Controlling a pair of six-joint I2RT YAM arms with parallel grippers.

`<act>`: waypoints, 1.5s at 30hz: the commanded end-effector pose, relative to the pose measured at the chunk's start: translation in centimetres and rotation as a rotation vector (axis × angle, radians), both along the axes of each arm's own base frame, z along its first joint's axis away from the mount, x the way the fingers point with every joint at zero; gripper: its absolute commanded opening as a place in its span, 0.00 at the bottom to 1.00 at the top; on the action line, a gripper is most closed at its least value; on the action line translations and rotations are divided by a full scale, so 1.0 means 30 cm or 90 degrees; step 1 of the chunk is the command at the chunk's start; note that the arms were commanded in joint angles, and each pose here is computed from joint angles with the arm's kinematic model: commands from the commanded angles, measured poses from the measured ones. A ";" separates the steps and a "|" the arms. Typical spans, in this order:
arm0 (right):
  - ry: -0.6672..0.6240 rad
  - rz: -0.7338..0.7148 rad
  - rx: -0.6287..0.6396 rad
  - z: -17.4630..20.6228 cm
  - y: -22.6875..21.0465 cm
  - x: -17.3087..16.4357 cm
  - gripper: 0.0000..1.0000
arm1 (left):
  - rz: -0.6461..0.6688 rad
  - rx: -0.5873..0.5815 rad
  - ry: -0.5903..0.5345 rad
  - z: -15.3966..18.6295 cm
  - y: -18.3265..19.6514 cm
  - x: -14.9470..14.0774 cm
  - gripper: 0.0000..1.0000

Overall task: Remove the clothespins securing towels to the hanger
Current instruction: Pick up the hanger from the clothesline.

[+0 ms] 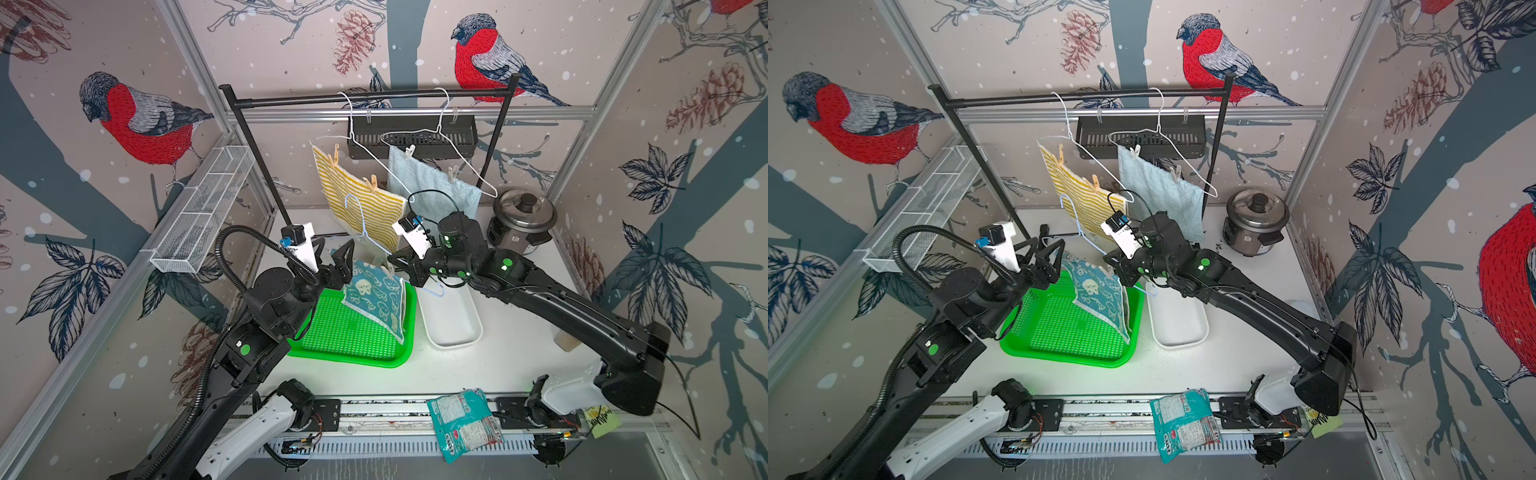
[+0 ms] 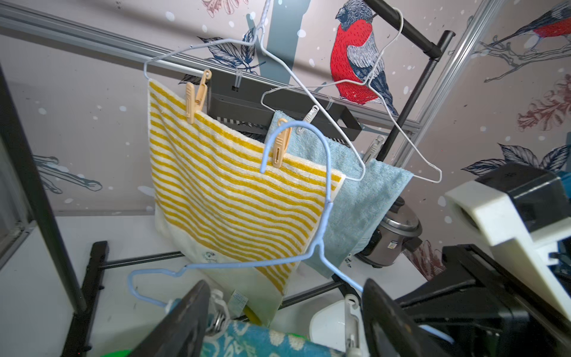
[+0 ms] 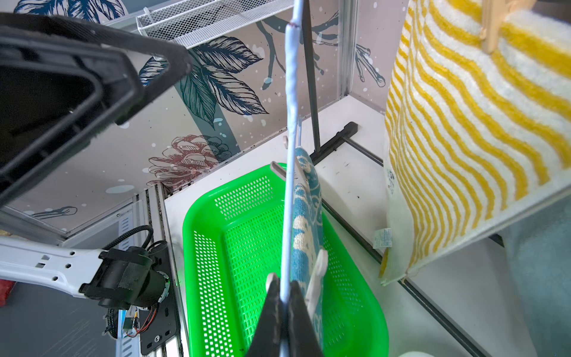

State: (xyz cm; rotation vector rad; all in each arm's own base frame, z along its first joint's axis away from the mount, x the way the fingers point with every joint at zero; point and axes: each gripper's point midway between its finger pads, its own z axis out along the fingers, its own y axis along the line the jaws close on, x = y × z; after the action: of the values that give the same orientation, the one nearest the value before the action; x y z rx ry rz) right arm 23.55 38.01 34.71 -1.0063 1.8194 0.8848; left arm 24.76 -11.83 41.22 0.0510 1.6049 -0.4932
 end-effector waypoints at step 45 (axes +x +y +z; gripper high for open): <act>-0.064 0.177 0.083 -0.044 -0.052 -0.029 0.00 | -0.104 0.602 -0.201 -0.210 -0.069 0.105 0.91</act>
State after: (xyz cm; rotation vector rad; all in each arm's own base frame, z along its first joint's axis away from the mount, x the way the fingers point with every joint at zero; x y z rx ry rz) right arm 23.10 35.90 31.98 -1.1805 1.6354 1.0552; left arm 27.09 -14.50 33.44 0.9600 1.4601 0.1004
